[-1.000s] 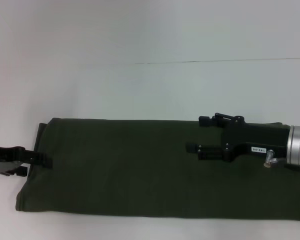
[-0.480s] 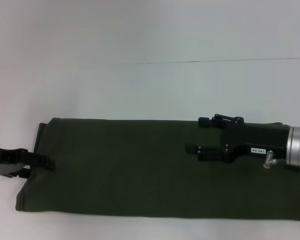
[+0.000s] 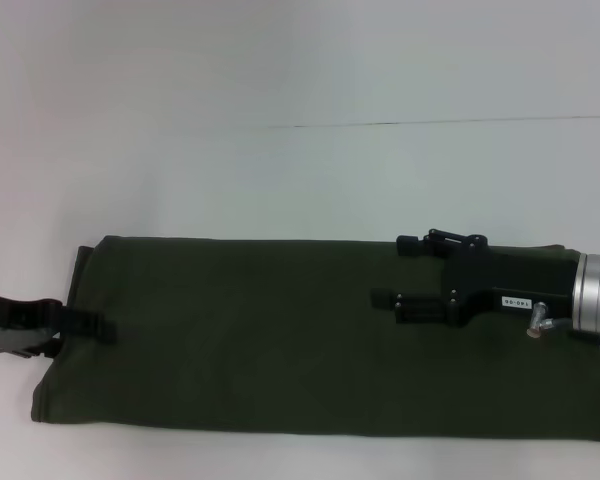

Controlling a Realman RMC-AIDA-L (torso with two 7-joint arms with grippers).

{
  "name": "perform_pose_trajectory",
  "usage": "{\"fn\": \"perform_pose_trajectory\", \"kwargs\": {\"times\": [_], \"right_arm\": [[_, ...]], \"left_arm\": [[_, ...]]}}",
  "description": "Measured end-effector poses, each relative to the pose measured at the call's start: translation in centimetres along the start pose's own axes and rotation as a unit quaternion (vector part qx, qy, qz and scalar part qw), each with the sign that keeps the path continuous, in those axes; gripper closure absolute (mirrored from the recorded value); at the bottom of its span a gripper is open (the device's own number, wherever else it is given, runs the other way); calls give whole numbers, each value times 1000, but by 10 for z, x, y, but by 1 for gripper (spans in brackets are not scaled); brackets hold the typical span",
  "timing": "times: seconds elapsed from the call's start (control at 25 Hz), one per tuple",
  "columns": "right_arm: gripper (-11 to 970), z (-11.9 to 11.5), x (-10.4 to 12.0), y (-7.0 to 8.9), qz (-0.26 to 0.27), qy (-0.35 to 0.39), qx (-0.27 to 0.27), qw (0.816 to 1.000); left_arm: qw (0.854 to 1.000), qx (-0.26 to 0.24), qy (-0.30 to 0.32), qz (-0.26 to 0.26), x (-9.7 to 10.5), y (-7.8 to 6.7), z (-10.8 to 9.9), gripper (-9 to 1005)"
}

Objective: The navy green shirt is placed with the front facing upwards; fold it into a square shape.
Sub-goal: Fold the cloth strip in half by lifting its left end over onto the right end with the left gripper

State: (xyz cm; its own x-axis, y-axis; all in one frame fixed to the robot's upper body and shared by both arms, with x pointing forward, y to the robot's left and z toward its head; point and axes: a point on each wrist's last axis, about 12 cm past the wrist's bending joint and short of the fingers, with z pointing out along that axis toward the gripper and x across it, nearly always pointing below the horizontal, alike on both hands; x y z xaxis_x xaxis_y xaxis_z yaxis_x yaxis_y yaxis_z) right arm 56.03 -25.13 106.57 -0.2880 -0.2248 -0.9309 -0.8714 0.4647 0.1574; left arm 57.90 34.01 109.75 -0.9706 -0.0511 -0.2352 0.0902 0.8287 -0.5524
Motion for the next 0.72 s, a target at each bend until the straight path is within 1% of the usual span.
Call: {"fn": "perform_pose_trajectory", "kwargs": {"times": [0.48,0.72], "right_arm": [[28,0,0,0,0,0,0,1000],[29,0,0,0,0,0,0,1000]], "left_arm": [[1000,-11,-4,3,-4,2,-5,92],[1000,-25,-3,4,-4,4,-6,90]]}}
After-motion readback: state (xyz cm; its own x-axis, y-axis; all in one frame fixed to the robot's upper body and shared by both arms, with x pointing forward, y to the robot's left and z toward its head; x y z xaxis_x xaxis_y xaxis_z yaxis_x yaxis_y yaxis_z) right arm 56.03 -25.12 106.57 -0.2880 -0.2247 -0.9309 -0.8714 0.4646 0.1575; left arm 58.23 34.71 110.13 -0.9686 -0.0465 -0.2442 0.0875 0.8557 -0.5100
